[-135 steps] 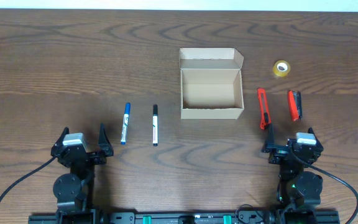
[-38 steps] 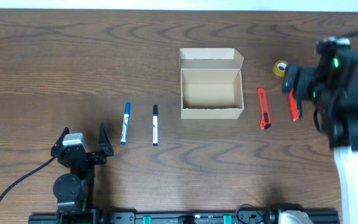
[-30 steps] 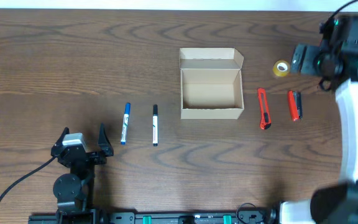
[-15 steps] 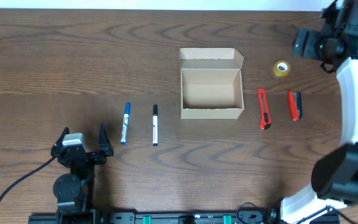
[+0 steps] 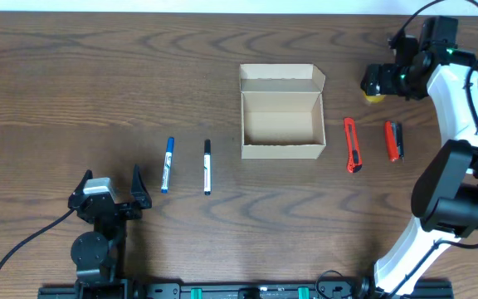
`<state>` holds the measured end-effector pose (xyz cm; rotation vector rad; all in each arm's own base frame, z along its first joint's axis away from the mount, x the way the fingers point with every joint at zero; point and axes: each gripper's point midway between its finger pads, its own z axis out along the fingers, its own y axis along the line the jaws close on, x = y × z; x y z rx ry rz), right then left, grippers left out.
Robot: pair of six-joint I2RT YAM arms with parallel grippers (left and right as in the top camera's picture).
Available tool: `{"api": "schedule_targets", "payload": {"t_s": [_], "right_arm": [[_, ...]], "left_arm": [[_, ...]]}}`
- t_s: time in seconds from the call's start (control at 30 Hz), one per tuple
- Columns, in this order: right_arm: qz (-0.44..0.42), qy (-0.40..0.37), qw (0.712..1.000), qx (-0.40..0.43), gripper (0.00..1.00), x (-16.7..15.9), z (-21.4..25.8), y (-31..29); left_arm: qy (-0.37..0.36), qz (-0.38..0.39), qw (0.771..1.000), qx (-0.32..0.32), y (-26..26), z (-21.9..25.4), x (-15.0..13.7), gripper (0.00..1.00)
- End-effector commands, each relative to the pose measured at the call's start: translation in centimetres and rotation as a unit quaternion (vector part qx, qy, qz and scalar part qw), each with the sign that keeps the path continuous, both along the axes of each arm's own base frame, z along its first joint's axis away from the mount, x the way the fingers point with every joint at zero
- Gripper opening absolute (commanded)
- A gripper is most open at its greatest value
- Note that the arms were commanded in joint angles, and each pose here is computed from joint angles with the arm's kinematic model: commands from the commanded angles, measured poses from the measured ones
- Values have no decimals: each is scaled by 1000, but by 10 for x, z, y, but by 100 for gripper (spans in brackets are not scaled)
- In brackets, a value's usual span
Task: Pack container
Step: 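Move the right gripper over the yellow tape roll, then lower the right gripper and grasp the yellow tape roll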
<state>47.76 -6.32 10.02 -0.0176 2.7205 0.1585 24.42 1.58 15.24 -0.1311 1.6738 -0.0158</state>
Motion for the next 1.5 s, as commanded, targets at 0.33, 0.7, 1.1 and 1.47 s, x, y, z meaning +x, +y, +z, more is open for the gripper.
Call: {"api": "schedule_targets", "payload": {"t_s": [0.33,0.7,1.1,1.47], "right_arm": [[33,-17,999,-10,99,16,-12,4],[33,25,999,0,99,13,-54,5],[45,26,999,2,99,16,-63,12],[43,-1,999,2,99,32,-52,18]], "left_arm": [[26,9,1000,0,3,-17,-1,95],[26,9,1000,0,3,-17,-1,95],[26,9,1000,0,3,-17,-1,95],[26,9,1000,0,3,-17,-1,95]]}}
